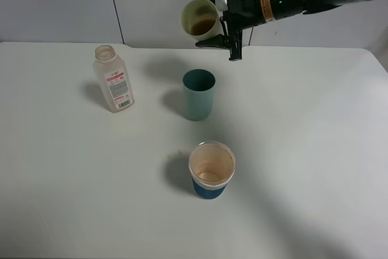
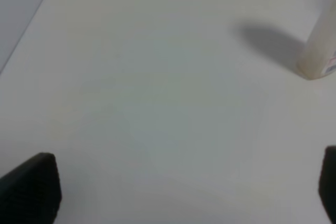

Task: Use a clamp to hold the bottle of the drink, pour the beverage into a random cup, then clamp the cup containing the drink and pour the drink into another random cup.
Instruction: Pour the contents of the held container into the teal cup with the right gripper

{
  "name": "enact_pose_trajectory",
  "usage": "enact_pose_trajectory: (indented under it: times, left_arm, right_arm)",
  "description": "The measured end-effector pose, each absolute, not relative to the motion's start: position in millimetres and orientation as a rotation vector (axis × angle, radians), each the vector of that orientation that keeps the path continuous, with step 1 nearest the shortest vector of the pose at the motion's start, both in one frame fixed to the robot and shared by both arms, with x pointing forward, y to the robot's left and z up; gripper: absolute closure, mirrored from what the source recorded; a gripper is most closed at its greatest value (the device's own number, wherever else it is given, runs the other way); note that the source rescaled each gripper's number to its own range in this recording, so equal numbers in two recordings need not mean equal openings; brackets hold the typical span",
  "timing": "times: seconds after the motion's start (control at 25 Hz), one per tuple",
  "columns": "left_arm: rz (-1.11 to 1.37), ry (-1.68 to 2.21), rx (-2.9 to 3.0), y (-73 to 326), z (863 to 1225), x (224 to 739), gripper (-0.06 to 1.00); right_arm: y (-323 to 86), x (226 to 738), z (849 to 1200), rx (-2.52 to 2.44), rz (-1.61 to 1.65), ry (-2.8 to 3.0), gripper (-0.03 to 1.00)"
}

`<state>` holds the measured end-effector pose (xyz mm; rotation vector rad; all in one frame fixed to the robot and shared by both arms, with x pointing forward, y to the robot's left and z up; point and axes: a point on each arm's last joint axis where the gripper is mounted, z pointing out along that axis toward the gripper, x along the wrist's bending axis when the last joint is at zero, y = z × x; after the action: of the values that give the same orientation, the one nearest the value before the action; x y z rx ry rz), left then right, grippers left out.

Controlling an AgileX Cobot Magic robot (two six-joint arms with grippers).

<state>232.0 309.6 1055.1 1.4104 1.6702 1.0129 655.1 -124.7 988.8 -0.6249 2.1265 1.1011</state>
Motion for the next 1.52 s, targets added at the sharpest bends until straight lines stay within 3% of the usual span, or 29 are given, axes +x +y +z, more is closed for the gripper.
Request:
enact_pose_trajectory:
  times: [1.52]
  left_arm:
    - [1.013,1.670,1.410,309.6,1055.1,232.0,-0.06]
  right_arm:
    - [-120.6,651.5,989.2,-1.080,0.869,1.834,0.94]
